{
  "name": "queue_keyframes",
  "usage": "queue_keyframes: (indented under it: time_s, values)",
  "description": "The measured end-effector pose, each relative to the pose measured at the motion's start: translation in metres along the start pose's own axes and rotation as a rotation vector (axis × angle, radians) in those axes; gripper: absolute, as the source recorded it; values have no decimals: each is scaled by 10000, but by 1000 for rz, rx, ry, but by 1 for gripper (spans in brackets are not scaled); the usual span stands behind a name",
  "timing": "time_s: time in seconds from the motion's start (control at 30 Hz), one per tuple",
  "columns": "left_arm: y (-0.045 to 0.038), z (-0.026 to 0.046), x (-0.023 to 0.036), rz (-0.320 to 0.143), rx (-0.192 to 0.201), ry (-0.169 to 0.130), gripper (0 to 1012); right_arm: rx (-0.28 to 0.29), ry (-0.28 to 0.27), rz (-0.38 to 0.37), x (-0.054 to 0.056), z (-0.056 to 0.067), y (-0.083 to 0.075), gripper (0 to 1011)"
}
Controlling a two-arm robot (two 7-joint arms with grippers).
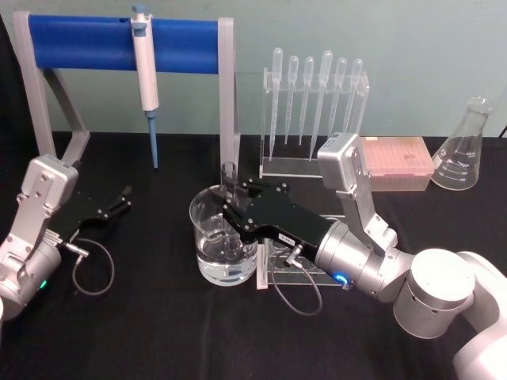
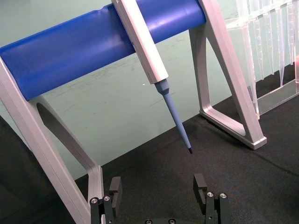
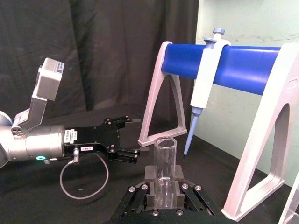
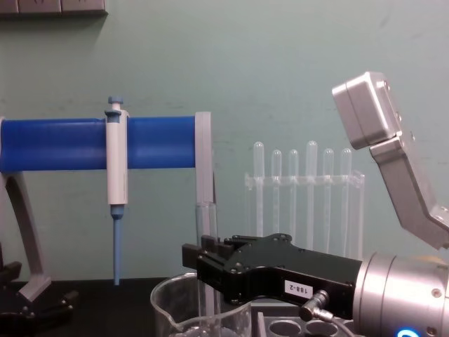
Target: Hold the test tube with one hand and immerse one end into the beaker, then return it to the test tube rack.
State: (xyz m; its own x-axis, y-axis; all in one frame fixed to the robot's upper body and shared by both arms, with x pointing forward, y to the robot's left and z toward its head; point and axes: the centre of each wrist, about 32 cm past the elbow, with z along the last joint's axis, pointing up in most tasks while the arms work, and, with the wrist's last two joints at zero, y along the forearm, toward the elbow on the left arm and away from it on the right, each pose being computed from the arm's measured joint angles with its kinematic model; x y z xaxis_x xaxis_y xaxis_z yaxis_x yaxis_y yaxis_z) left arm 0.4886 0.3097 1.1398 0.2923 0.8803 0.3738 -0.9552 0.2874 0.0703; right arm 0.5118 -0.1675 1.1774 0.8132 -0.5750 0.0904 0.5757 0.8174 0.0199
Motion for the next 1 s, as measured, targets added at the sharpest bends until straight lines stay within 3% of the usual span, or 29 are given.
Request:
queue_keyframes:
  time_s: [1.0]
  values:
    - [0,0,0,0,0,0,1000,0,0,0,0,0,0,225]
